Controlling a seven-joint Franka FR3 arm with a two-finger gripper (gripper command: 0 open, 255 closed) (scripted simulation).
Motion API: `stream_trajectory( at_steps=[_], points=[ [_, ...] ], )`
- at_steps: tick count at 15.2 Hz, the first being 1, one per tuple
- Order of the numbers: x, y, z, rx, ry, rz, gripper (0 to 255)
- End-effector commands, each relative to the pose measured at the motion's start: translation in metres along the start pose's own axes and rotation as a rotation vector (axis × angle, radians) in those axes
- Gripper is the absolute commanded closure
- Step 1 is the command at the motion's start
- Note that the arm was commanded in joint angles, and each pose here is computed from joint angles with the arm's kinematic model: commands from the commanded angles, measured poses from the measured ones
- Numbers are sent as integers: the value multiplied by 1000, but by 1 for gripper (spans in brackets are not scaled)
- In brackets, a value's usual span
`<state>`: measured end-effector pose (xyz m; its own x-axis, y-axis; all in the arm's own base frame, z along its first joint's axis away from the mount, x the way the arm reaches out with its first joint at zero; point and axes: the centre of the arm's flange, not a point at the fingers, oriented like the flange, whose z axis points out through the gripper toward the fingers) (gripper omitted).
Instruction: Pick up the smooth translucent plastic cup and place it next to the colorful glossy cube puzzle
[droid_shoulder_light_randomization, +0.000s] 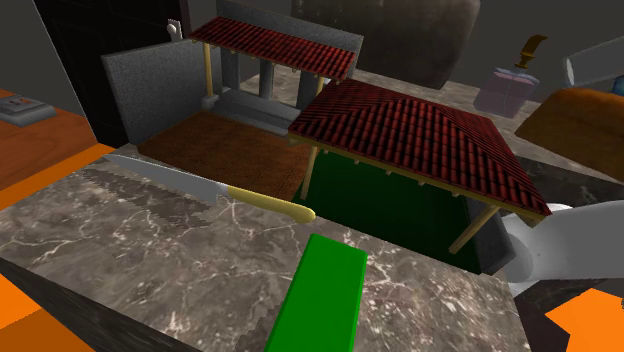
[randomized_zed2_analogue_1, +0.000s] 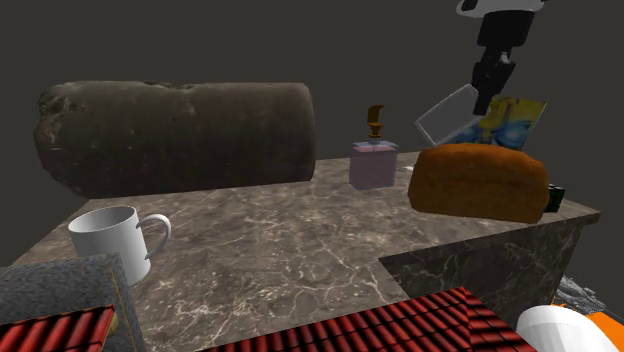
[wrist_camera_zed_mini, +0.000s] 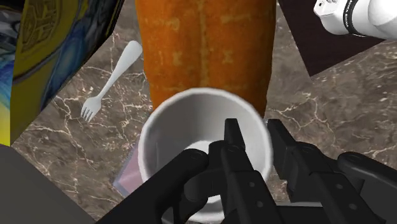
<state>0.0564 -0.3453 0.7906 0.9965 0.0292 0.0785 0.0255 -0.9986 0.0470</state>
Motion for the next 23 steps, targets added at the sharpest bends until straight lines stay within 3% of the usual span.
stream_trajectory(
  at_steps=[1, 19, 23],
  points=[
    [-26, 10, 3, 2, -5, 3, 255],
    [-250, 88, -12, 2, -5, 3, 255],
    [-259, 90, 4, 2, -5, 3, 255]
  ],
)
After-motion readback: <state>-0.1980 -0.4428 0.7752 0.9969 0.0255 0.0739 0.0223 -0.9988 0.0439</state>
